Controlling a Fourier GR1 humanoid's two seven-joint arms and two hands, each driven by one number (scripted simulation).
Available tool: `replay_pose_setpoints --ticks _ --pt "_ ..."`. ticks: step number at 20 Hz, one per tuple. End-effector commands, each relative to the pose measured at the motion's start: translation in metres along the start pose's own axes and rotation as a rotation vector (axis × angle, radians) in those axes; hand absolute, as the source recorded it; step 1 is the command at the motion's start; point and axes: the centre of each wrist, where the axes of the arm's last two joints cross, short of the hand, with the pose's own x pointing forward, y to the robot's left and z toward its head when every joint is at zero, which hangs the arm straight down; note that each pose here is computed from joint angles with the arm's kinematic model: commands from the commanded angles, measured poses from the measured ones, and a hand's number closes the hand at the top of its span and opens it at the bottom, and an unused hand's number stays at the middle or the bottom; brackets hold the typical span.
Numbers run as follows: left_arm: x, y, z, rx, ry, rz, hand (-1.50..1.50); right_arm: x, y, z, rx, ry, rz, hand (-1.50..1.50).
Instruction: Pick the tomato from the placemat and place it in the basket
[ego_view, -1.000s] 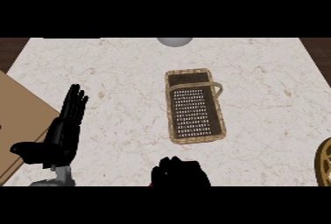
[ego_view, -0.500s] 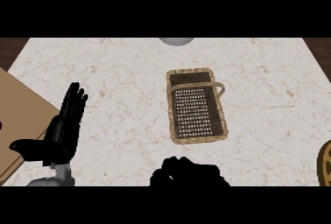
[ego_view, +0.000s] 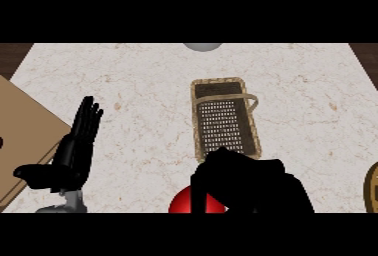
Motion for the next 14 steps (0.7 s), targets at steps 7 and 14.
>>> replay_pose_setpoints --ticks 7,14 --pt "0.004 0.002 0.007 0.012 0.006 0.014 0.00 -0.024 -0.005 -0.038 0.105 0.165 0.159 1.50" --pt "0.008 -0.002 0.005 0.002 -0.016 0.001 0.00 -0.040 0.011 -0.036 0.113 0.185 0.107 1.50"
